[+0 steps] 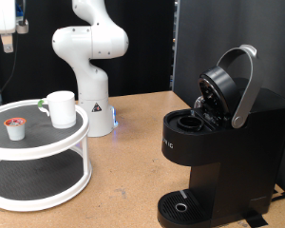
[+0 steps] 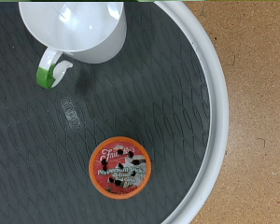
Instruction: Make a cup of coffee with the keurig machine
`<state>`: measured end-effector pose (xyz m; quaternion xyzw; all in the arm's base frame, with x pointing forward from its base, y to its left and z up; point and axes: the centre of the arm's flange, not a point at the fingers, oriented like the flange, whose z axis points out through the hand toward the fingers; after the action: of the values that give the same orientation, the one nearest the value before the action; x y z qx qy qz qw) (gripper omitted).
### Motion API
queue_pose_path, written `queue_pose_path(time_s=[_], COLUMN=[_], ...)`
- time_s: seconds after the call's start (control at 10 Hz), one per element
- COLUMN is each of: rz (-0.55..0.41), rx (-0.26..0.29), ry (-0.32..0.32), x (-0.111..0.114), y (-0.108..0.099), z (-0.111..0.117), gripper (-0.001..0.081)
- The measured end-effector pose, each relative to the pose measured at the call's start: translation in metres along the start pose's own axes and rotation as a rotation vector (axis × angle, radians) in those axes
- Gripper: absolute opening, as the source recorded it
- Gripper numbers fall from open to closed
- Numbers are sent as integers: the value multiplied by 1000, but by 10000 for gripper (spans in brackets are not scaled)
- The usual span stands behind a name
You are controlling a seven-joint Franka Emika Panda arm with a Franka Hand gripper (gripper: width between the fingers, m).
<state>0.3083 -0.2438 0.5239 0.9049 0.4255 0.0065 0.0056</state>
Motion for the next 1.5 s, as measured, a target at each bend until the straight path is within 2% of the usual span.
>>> queue_pose_path(time_s=[0.5, 0.6, 1.0, 1.5], rz=[-60, -88, -120, -124], rx=[10, 14, -37, -77], ry=[0, 2, -7, -30], x=[3, 4, 10, 1], y=[-1, -2, -7, -3], z=[4, 13, 67, 116], gripper=[805, 805, 805, 805])
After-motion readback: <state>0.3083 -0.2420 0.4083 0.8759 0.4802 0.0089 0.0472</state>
